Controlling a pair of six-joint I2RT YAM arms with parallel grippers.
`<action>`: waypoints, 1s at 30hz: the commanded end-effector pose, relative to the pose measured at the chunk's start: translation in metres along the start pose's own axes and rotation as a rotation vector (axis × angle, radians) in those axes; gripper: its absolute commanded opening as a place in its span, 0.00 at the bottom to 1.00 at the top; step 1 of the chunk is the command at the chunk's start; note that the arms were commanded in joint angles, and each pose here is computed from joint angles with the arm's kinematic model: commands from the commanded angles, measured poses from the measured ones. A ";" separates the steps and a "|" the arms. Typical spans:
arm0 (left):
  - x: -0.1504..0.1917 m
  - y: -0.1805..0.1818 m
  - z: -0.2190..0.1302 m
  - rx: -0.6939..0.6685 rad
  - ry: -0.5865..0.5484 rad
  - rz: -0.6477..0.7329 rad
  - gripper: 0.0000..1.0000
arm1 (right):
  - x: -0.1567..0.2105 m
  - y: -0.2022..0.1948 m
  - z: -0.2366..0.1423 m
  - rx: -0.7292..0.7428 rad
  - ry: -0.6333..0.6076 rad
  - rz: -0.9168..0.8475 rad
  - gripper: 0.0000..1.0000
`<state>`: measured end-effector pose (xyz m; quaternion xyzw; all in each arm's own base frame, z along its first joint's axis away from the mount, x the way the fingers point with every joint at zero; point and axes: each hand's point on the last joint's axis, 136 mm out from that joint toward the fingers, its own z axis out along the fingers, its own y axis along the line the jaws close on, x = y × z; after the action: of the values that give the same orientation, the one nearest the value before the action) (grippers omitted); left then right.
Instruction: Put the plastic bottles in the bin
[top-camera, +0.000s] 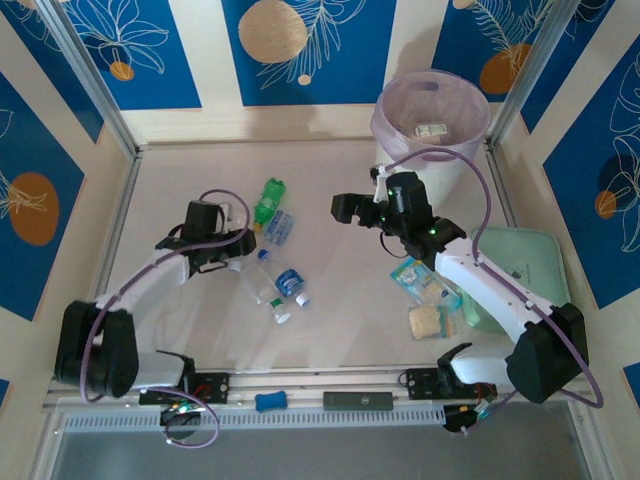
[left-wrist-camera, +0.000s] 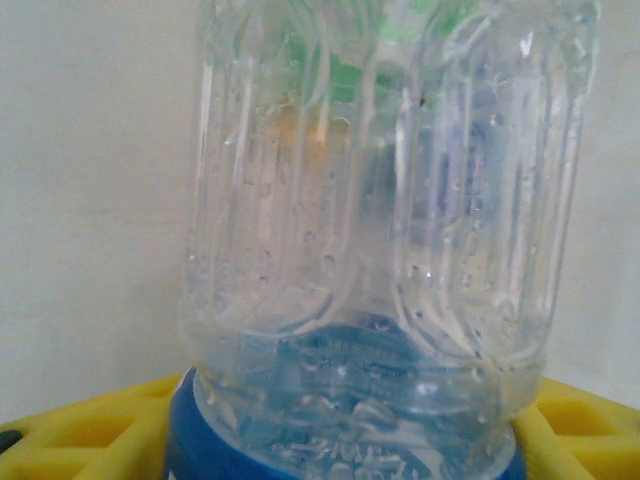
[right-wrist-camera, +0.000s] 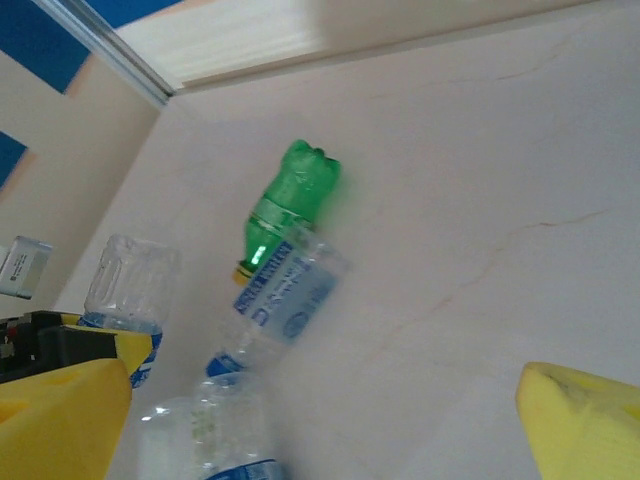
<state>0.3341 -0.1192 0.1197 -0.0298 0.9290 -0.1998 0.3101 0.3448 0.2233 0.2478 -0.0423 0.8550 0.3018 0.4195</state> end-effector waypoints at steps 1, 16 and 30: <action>-0.012 -0.040 -0.022 0.217 -0.079 -0.018 0.47 | -0.001 0.026 0.010 -0.135 0.011 0.037 0.99; 0.000 -0.142 -0.039 0.565 -0.123 0.108 0.45 | 0.023 0.105 0.047 -0.451 0.145 0.079 0.99; 0.013 -0.180 -0.037 0.659 -0.087 0.173 0.45 | 0.038 0.105 0.063 -0.446 0.202 0.089 0.91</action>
<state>0.2887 -0.2599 0.1838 0.1168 0.8257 -0.4344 0.3405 0.3283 0.3460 0.2307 -0.1179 0.8136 0.4870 0.2950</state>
